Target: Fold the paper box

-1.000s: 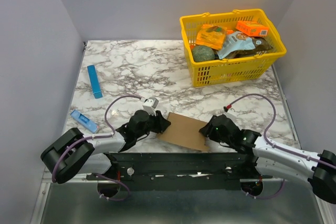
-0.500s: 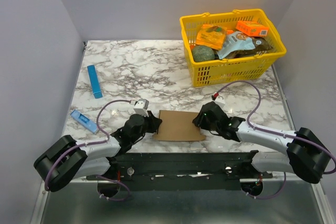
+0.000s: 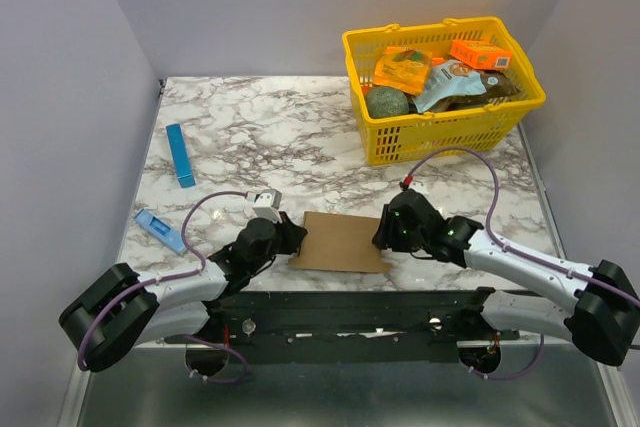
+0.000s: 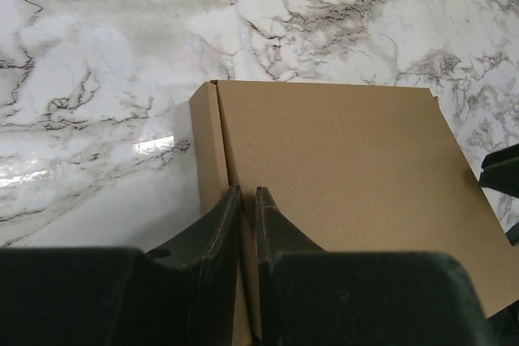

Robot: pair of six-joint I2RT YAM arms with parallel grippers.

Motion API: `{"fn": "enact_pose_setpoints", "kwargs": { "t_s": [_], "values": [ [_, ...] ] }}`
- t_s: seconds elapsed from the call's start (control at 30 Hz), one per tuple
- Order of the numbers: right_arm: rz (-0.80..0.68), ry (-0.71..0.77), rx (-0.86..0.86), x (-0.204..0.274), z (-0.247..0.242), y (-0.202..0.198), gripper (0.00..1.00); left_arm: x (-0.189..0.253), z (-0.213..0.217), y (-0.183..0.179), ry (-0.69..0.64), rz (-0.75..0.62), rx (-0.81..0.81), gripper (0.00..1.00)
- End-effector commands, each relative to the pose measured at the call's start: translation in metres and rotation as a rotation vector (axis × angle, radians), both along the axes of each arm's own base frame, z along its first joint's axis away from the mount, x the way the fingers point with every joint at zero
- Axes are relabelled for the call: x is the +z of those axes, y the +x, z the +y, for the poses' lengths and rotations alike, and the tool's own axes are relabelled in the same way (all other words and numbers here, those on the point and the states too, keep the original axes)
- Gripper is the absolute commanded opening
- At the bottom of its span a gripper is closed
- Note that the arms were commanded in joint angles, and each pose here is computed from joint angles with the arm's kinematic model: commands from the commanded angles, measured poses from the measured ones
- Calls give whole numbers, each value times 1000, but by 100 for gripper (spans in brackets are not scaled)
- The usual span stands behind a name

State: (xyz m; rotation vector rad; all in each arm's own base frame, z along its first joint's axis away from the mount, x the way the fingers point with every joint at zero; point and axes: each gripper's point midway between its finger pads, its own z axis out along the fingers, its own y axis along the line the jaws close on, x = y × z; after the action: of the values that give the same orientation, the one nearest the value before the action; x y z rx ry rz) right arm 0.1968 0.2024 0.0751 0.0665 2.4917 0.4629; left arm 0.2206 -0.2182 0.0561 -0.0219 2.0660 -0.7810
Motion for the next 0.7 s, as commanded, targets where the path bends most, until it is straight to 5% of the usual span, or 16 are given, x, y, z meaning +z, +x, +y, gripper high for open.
{"fn": "enact_pose_setpoints", "kwargs": {
  "t_s": [0.0,0.67],
  "values": [
    [128,29,82,-6,2,-33,54,-24,13,-6,100,62,23,20],
    [245,249,134,-20,36,-56,40,-21,9,-4,96,61,18,18]
  ]
}}
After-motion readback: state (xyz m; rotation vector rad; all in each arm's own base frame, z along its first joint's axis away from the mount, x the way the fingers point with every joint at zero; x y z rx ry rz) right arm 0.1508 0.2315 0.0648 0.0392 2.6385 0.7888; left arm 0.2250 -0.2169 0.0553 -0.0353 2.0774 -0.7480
